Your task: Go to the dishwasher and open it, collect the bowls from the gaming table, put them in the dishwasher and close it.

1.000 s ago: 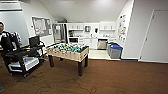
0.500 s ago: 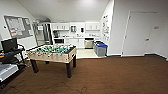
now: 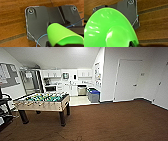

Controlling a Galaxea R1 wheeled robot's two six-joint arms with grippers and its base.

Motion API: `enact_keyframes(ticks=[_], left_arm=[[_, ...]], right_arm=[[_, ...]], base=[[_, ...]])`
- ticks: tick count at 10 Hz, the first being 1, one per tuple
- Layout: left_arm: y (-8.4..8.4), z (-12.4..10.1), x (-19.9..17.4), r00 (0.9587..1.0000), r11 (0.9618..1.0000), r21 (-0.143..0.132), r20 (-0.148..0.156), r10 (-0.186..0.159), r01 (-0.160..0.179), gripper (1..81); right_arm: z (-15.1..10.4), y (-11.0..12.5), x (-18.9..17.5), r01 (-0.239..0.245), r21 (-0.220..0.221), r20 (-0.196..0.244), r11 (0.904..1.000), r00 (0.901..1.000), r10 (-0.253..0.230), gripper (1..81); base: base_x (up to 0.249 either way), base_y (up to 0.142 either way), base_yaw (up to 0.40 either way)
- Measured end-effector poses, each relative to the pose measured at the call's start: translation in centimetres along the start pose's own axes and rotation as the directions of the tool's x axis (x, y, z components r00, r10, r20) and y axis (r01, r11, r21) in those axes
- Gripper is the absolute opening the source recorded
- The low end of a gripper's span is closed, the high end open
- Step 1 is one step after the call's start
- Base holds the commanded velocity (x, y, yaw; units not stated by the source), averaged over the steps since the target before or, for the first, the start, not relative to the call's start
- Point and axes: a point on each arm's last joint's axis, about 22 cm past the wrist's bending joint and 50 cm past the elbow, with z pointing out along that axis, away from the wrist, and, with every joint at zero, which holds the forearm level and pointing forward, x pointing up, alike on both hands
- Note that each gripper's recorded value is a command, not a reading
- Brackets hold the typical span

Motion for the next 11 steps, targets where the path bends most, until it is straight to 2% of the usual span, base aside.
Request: enact_keyframes(ticks=[1,11], left_arm=[[-0.02,-0.02,-0.29,1.0000,1.0000,0.000,0.006,-0.001,0.001,1.0],[0.60,0.13,-0.46,1.0000,1.0000,-0.007,0.006,-0.004,0.004,1.0]], right_arm=[[0.06,-0.11,0.21,-0.001,0.002,-0.006,1.0000,1.0000,0.001,1.0],[0.32,-0.36,-0.08,0.000,-0.001,0.001,1.0000,1.0000,0.000,1.0]], base=[[0.000,-0.079,0.000],[0.000,0.000,0.000]])
